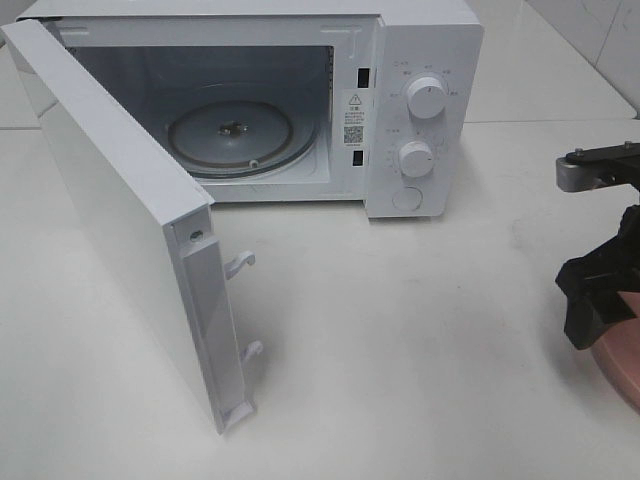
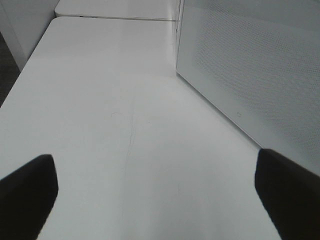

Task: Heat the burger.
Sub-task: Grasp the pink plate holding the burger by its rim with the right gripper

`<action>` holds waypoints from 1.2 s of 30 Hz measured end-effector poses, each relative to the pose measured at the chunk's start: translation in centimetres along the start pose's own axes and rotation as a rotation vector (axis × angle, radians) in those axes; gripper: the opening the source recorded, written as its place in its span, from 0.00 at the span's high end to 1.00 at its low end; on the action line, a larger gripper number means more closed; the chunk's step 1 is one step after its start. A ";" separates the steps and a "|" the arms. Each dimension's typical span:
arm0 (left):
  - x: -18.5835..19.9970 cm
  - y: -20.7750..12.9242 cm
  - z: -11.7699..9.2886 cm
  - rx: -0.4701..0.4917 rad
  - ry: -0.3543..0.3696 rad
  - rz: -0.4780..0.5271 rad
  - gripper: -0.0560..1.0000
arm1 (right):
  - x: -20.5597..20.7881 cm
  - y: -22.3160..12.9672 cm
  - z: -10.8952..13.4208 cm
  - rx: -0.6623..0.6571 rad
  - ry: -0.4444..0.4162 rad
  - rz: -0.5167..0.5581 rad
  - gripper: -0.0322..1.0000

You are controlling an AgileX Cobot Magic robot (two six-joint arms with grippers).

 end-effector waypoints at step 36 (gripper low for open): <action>0.0 0.0 0.0 0.000 0.000 0.000 0.01 | -6.9 1.3 -1.1 -0.029 -0.107 0.040 0.12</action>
Point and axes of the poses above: a point on each arm's last joint axis where the gripper is mounted, x pointing back along that axis away from the gripper, z along the wrist's bending axis when the last joint is at zero, y = z × x, the point moved 2 cm from there along -x, pointing out along that axis toward the gripper
